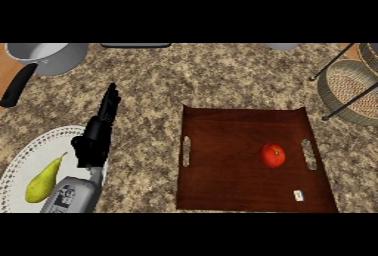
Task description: Pick the tomato from the tray and place it in the tiered basket
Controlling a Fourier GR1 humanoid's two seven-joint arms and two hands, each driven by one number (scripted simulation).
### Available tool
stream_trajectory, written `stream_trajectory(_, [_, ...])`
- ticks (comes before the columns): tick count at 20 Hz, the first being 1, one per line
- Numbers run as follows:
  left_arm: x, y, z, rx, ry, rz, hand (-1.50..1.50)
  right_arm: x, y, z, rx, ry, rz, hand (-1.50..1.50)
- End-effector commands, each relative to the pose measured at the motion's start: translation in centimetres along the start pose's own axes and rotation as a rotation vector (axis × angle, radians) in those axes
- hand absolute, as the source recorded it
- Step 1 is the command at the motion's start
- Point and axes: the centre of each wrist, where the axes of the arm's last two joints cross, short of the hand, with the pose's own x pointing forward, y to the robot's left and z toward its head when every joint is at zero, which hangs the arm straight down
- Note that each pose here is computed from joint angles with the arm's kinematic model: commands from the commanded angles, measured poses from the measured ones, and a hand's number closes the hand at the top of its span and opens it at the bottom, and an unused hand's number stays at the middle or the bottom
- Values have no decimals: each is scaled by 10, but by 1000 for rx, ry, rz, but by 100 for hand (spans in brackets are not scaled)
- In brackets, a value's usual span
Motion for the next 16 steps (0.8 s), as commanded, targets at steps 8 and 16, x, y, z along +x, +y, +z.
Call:
stream_trajectory(8, [19,-3,-6,6,6,-8,0,31,67,-44,256,108,442,-150])
stream_trajectory(16, [12,-4,9,-6,13,-12,0,23,72,-45,296,136,510,-150])
